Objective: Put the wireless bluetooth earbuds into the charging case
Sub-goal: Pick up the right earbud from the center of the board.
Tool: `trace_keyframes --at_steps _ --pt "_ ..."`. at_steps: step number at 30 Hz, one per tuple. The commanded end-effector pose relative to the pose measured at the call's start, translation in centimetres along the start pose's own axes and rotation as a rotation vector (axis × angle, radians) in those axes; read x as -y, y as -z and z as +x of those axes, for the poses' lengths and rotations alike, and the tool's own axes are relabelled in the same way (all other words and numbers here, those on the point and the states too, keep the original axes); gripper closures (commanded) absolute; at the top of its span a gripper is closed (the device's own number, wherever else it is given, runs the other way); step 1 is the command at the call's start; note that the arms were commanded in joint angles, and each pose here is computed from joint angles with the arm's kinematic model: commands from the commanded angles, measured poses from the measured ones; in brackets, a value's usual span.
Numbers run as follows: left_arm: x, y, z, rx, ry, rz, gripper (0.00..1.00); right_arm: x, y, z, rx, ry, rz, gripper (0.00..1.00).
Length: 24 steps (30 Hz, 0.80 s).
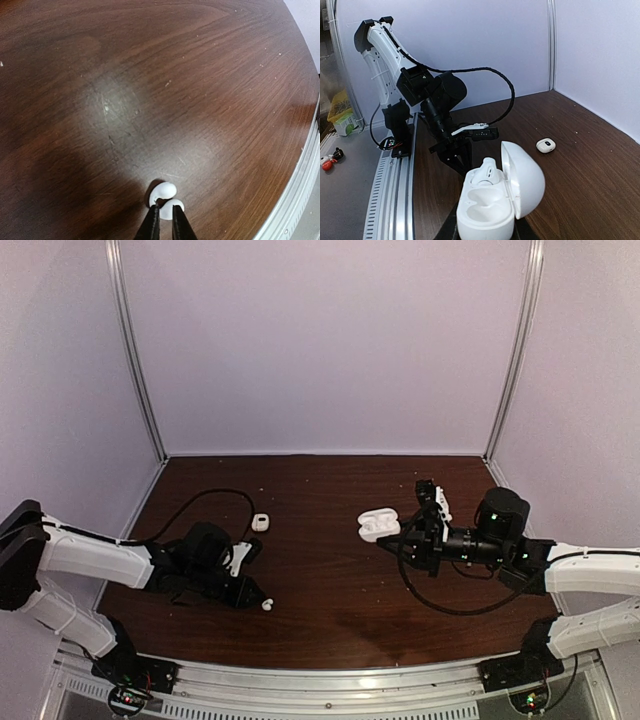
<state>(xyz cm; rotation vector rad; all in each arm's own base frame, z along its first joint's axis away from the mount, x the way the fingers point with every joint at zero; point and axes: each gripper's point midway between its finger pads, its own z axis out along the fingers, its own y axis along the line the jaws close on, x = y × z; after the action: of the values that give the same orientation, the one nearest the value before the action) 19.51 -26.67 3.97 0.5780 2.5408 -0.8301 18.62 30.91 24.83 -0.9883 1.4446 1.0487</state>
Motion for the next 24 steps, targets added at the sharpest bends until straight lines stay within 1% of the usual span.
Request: trace_keyframes --at_steps 1,9,14,18,20,24 --pt "-0.1 -0.6 0.0 0.004 0.022 0.012 0.88 0.0 0.1 -0.5 0.016 0.007 -0.007 1.00" --pt "-0.4 -1.5 0.9 -0.044 0.027 -0.007 0.89 0.0 0.1 -0.6 0.015 0.006 -0.007 1.00" --pt "0.4 -1.9 0.9 -0.056 0.006 0.001 0.84 0.0 0.1 -0.5 0.013 0.006 -0.009 1.00" --pt "0.7 -2.2 0.9 -0.064 -0.003 0.008 0.84 0.0 0.1 -0.4 0.010 0.007 -0.007 1.00" --pt "0.7 -2.2 0.8 -0.063 -0.008 0.009 0.85 0.0 0.1 -0.4 0.011 0.007 -0.007 1.00" --pt "1.0 -2.2 0.7 -0.062 -0.018 0.021 0.92 0.0 0.2 -0.4 0.010 0.008 -0.006 1.00"
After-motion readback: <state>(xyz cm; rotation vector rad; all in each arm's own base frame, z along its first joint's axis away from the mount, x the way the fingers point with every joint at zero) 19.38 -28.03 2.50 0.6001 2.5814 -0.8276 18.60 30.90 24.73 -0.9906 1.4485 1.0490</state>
